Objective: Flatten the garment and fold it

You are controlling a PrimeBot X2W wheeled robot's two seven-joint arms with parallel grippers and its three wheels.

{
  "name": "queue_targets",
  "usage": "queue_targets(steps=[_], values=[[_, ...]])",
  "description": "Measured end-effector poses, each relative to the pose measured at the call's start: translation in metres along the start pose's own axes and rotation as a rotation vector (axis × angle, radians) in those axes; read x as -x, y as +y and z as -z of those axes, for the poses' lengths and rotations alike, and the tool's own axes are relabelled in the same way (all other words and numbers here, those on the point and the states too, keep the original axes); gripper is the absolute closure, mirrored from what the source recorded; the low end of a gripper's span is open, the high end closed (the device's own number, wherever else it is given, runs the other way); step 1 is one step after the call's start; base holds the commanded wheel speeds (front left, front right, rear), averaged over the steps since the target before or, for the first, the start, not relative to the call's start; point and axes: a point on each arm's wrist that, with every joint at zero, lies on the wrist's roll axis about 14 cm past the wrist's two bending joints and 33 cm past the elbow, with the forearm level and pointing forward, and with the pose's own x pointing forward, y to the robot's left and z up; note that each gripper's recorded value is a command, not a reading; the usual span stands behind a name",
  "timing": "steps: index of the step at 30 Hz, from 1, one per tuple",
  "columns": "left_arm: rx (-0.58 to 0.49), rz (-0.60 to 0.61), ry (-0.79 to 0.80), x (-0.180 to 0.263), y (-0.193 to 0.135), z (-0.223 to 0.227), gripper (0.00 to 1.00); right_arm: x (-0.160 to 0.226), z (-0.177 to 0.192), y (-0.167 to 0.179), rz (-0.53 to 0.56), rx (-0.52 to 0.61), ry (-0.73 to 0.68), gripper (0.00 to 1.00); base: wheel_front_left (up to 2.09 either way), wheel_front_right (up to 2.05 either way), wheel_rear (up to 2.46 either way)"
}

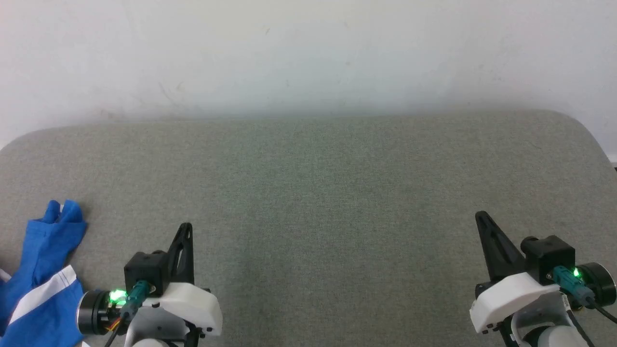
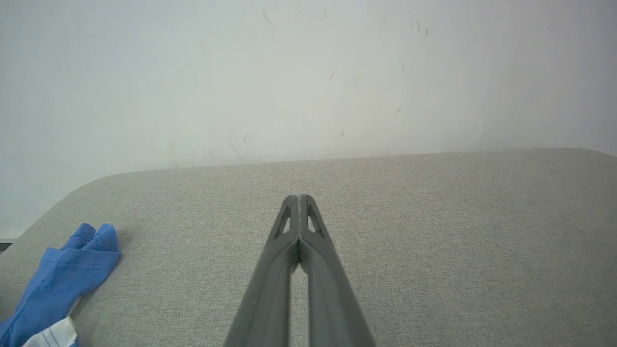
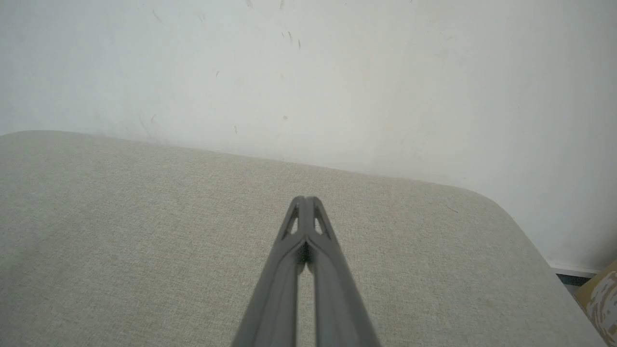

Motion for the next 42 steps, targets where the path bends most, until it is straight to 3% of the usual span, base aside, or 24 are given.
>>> queue_targets(steps=[12, 13, 42], values=[[0.000, 0.000, 0.000, 0.000, 0.000, 0.000, 1.00, 0.000, 0.000, 0.000, 0.000, 0.000, 0.000, 1.00, 0.00, 0.00, 0.00], [0.000, 0.000, 0.000, 0.000, 0.000, 0.000, 0.00, 0.000, 0.000, 0.000, 0.000, 0.000, 0.000, 0.00, 0.00, 0.00, 0.00], [0.058, -0.027, -0.025, 0.007, 0.008, 0.001, 0.00, -0.007, 0.001, 0.006, -0.022, -0.036, -0.021, 0.00, 0.00, 0.00, 0.00]])
